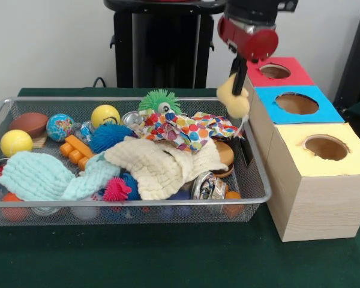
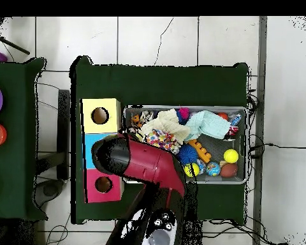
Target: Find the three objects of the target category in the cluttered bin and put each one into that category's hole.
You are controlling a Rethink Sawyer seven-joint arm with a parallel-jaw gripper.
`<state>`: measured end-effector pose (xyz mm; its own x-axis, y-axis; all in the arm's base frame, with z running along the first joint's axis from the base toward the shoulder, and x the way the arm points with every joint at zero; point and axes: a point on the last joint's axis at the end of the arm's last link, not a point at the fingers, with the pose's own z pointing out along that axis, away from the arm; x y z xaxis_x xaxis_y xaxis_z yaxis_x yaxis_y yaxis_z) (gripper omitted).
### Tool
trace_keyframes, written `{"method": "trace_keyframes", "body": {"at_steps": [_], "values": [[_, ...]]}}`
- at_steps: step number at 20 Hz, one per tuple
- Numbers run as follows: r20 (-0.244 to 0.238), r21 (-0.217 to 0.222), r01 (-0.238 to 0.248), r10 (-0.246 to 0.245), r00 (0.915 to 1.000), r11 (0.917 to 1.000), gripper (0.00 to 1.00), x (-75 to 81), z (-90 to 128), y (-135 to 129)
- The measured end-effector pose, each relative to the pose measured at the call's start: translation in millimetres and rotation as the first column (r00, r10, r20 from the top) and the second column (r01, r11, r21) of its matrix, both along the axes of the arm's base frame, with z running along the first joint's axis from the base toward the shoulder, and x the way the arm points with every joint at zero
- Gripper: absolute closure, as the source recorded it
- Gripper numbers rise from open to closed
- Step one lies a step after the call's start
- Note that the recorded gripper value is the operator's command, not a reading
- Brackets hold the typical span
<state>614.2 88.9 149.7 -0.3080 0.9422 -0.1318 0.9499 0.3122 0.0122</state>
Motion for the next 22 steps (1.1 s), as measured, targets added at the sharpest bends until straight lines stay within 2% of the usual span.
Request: {"method": "trace_keyframes", "body": {"at_steps": [4, 10, 16, 18, 22], "values": [[0.026, 0.01, 0.008, -0.008, 0.9996, 0.9999, 1.0, 10.2, 37.9, -3.6], [0.098, 0.021, 0.007, -0.009, 0.9952, 0.9998, 1.0, 22.0, 75.2, 1.2], [0.124, 0.042, -0.008, 0.002, 0.9923, 0.9991, 1.0, 22.6, 89.2, 25.8], [0.126, 0.057, -0.024, 0.017, 0.9919, 0.9981, 1.0, 20.5, 89.0, 48.4], [0.13, 0.072, -0.044, 0.034, 0.9909, 0.9964, 1.0, 18.2, 81.8, 77.1]]}}
